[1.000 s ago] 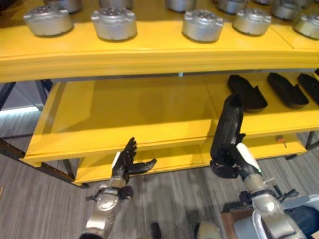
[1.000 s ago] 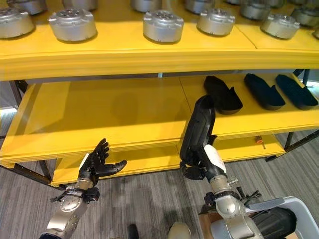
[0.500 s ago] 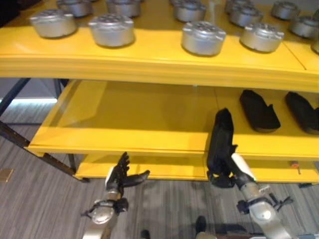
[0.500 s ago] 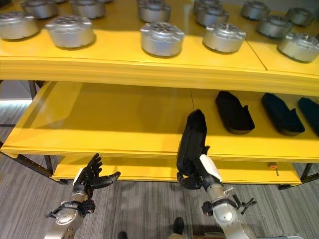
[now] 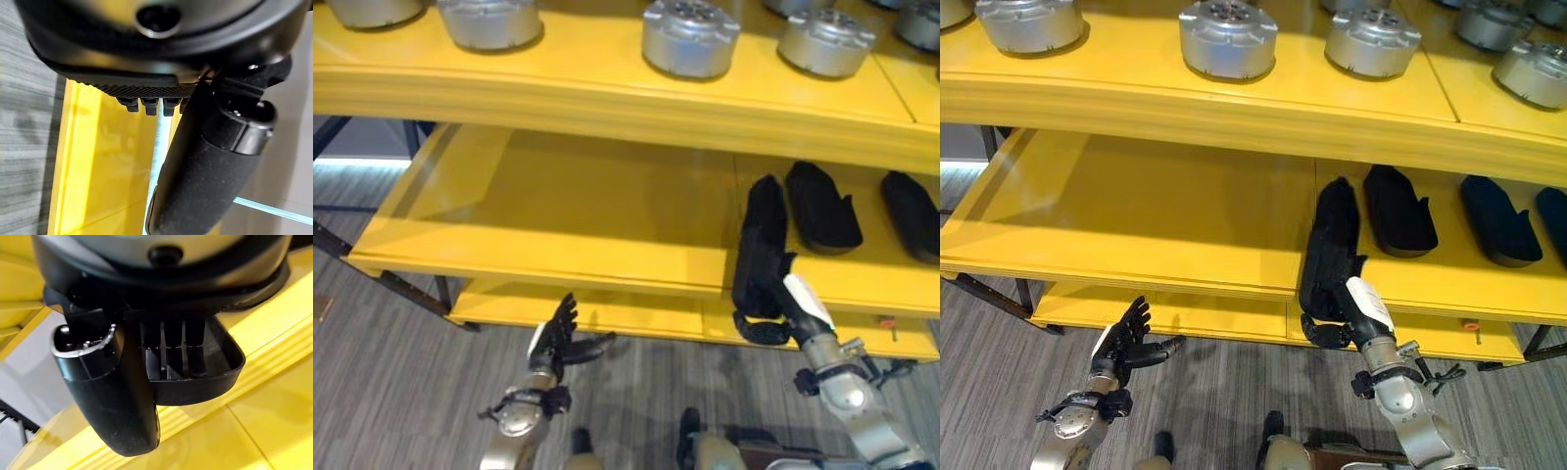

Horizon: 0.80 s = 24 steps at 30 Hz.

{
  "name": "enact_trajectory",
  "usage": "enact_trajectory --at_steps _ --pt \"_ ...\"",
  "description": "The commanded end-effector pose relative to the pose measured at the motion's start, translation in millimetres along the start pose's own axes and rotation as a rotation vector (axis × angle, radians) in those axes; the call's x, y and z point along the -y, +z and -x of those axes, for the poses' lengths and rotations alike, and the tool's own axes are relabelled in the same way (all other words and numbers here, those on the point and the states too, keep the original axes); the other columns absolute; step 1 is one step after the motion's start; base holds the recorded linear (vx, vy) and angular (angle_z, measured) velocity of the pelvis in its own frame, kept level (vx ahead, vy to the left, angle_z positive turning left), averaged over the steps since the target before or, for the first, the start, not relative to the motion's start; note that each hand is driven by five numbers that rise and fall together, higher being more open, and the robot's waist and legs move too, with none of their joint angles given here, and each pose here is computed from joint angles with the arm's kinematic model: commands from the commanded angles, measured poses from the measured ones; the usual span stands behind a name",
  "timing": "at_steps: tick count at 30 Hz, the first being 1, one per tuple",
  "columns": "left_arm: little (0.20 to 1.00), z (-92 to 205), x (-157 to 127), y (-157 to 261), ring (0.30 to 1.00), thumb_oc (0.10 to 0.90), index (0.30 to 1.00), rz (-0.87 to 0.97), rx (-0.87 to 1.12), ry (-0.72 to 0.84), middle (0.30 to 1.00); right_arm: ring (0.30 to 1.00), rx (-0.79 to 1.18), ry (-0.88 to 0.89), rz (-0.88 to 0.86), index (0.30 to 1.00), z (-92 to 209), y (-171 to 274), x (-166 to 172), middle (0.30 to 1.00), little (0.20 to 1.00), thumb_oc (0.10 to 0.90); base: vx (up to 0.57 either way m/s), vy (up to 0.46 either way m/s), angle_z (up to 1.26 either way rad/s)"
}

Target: Move parts from the plastic box to the shelf.

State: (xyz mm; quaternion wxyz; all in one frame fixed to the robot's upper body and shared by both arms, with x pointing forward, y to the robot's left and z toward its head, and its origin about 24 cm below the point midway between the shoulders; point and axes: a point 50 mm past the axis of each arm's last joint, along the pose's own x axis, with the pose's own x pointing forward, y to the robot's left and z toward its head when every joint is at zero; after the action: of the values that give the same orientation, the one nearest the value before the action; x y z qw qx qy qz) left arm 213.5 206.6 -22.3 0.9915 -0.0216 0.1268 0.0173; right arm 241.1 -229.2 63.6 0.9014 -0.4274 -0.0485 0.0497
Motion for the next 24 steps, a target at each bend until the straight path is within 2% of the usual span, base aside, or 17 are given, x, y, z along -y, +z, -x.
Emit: enact_trajectory --at_steps 1,13,22,24 --pt "1.000 -8.5 2.0 59.9 1.000 0.900 1.000 -0.030 0.278 -0.067 1.000 0.300 0.383 -0.229 0.011 0.300 -27.0 71.2 54.6 0.300 0.300 0.400 0.01 0.009 0.13" --pt "1.000 -7.0 2.1 67.2 1.000 0.900 1.000 -0.056 0.298 -0.103 1.000 0.300 0.440 -0.194 0.127 0.300 -55.9 90.7 68.2 0.300 0.300 0.400 -0.01 0.015 0.13" --pt "1.000 -7.7 3.9 75.5 1.000 0.900 1.000 -0.068 0.318 -0.141 1.000 0.300 0.421 -0.286 0.234 0.300 -86.3 103.1 108.1 0.300 0.300 0.400 -0.06 0.012 0.13" --pt "1.000 -8.4 5.5 82.1 1.000 0.900 1.000 -0.071 0.341 -0.159 1.000 0.300 0.383 -0.321 0.301 0.300 -99.0 105.8 129.3 0.300 0.300 0.400 -0.13 0.026 0.01"
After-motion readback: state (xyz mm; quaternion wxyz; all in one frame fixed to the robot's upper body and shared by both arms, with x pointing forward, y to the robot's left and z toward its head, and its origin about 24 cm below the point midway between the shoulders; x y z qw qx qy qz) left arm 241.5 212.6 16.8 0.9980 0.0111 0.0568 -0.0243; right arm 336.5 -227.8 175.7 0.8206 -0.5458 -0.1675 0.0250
